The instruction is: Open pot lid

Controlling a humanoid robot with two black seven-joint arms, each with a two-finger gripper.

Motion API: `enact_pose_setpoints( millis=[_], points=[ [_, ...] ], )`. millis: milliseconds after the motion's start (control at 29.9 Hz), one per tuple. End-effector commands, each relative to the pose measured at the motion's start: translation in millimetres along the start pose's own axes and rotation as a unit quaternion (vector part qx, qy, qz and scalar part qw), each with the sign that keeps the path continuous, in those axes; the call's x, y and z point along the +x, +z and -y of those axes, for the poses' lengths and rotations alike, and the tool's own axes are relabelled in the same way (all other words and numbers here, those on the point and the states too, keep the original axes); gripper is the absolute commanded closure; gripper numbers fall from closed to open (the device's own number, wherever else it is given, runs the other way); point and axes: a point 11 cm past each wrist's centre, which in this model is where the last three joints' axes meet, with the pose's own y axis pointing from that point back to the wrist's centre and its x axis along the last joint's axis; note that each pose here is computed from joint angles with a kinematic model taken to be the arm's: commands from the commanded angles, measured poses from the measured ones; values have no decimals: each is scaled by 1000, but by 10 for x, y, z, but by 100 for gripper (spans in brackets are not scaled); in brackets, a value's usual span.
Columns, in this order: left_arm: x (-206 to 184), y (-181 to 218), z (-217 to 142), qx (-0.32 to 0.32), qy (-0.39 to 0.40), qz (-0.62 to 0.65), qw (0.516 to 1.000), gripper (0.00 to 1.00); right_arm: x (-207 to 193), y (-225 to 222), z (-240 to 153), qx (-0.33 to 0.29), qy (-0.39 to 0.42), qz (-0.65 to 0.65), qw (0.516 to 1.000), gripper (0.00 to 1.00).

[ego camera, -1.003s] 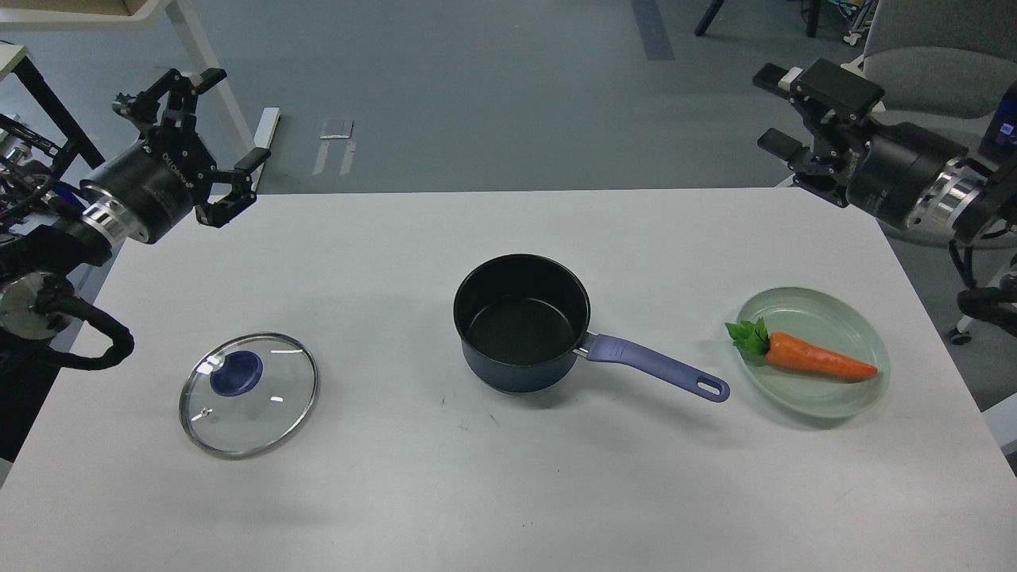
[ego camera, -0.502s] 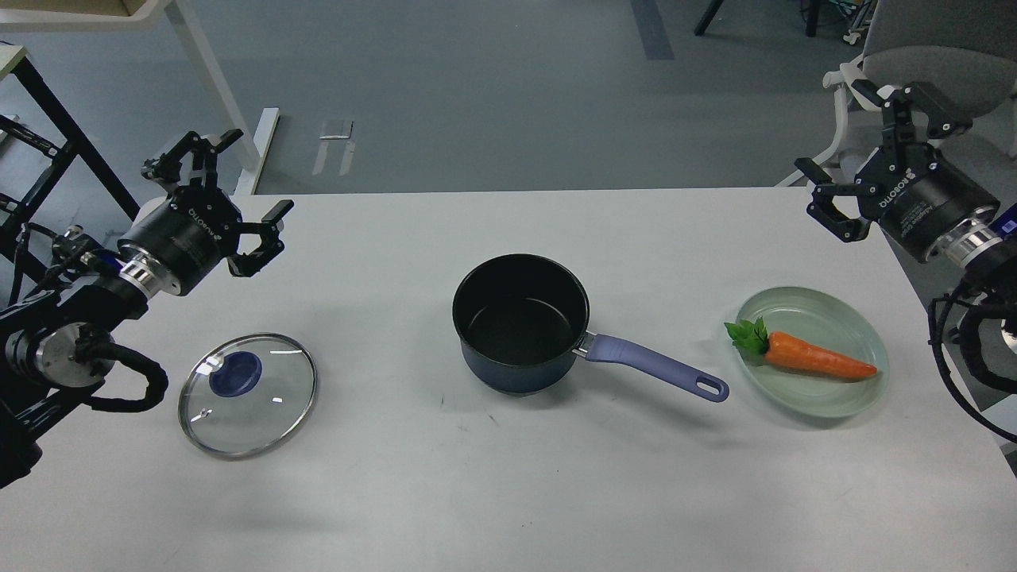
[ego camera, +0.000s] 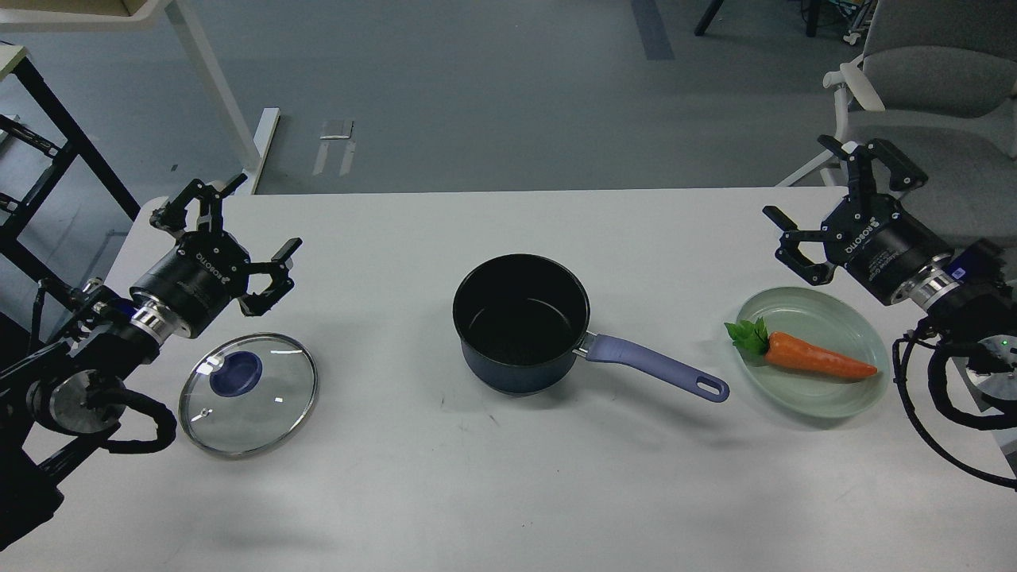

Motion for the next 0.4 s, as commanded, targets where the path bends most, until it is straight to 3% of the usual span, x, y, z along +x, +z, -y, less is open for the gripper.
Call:
enact_pose_setpoints(
  millis=[0,368],
  points=[
    [-1,-38,-4,3,1,-3,1000,1,0,88,8,4,4,14,1000,0],
    [16,-39,-15,-2,8,-3,1000,1,60,234,-72,6,19,34,999,0]
  ],
)
